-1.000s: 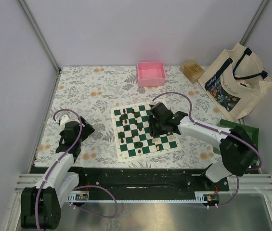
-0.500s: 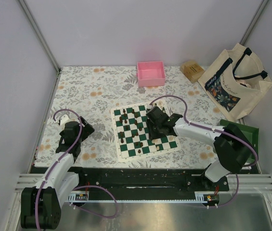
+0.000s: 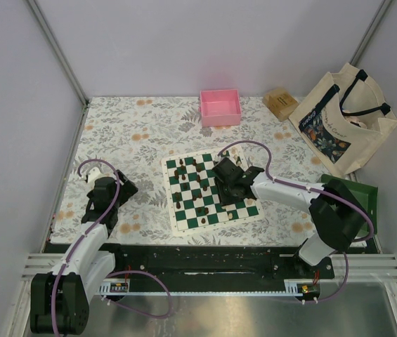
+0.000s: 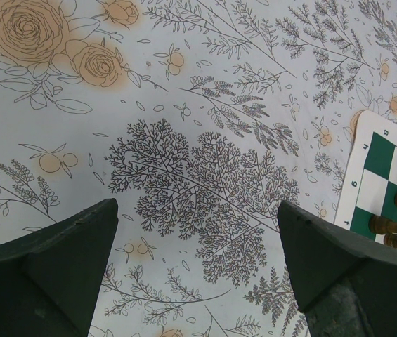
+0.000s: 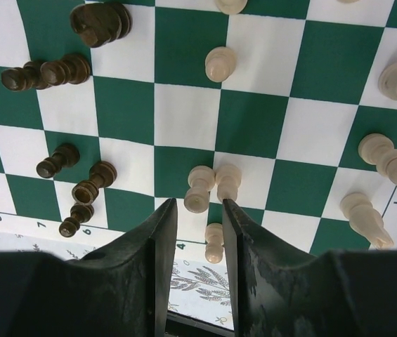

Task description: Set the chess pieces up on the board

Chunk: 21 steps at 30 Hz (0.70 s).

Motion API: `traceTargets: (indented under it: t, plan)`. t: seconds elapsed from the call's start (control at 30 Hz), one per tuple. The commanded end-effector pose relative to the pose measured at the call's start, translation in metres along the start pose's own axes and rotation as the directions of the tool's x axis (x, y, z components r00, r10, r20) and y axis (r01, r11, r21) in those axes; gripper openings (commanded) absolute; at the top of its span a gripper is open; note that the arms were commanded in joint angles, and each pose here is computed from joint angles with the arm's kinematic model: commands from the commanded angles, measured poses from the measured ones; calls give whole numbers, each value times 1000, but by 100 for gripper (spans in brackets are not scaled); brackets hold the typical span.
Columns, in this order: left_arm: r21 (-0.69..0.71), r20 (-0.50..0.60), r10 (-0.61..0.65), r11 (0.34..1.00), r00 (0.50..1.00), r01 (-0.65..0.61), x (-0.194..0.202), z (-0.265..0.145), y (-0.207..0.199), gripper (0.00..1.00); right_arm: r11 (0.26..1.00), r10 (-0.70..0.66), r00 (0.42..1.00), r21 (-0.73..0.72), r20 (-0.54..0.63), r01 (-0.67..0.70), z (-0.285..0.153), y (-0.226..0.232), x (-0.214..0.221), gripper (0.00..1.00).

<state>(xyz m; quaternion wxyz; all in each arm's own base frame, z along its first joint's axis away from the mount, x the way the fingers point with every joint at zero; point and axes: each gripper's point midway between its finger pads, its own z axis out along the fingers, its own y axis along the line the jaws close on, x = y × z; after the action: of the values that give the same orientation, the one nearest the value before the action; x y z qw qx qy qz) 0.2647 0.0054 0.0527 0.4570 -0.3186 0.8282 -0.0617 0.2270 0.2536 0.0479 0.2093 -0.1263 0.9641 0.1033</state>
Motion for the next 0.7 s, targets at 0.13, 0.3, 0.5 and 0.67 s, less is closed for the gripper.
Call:
traceTargets:
  t: [0.13,0.3,0.5,0.67]
  plan:
    - [40,62,-14,999,998,11,-21,-1,-14,99,1000,-12,1000,-17,19,12,-3,14,-9,40]
    - [40,62,-14,999,998,11,-21,-1,-14,99,1000,-15,1000,-22,12,15,-1,16,-8,40]
    - [39,61,-13,999,998,11,-20,-1,-13,99,1000,-17,1000,-25,9,17,1,17,-9,35]
    - [41,58,-12,999,998,10,-20,-1,-14,99,999,-18,1000,-29,12,18,0,19,-10,28]
